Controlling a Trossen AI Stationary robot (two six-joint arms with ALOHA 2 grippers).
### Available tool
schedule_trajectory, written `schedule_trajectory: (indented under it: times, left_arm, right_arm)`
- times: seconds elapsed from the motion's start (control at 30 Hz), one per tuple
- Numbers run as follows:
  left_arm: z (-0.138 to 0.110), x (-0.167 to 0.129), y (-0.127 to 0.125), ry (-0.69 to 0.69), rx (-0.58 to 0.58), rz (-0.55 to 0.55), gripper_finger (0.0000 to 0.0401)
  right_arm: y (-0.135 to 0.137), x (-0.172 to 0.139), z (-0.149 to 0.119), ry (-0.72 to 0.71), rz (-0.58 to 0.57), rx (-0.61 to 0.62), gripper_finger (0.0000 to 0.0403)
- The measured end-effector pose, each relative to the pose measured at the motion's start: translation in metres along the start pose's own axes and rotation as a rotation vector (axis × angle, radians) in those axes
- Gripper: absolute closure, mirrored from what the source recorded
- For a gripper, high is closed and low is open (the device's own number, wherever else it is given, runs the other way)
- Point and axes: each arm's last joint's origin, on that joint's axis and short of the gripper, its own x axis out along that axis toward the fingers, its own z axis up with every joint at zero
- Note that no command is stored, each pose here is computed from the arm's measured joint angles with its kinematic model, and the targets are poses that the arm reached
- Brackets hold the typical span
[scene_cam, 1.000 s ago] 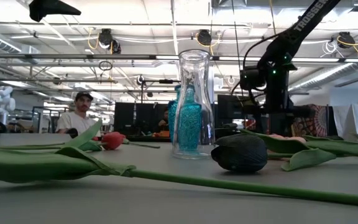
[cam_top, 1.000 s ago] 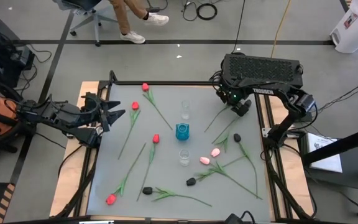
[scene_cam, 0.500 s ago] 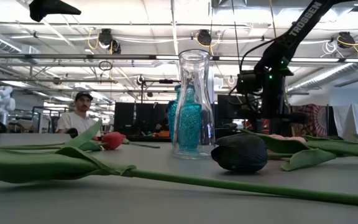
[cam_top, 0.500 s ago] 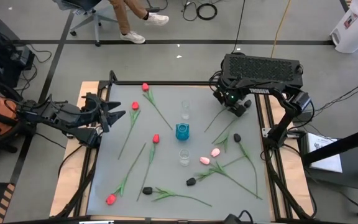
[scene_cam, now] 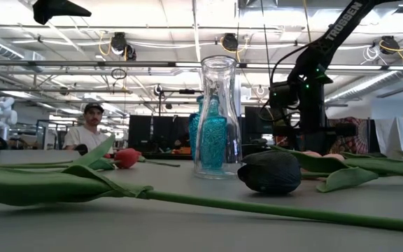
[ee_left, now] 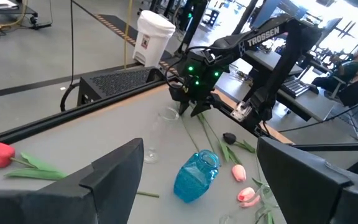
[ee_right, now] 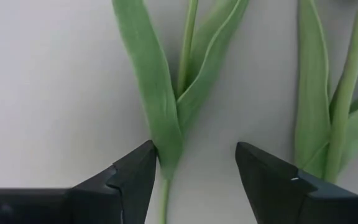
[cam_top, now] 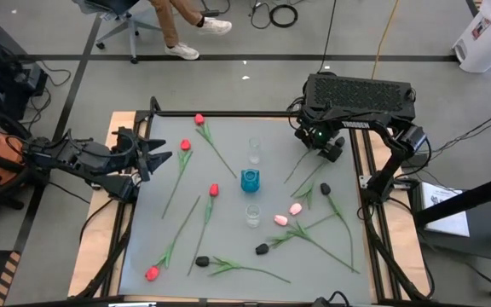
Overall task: Sort flowers into vase by color
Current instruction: Put the top pink tulip into the top transparent vase
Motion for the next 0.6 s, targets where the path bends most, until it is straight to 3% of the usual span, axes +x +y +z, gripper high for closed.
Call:
schedule_trajectory:
  times: [0.27,0.6]
  left_arm:
    - [0.0,0.0,0.0,0.0,0.0,0.0,0.0082]
    - [0.0,0.0,0.0,0.0,-0.001,0.0,0.0082]
  right_arm:
    - [-0.0002,0.0002,0.0,-0.002,-0.001,0.0,0.0196]
    - [-0.0005,0.0003,0.0001,-0.003,-0.003,-0.004,0.0269]
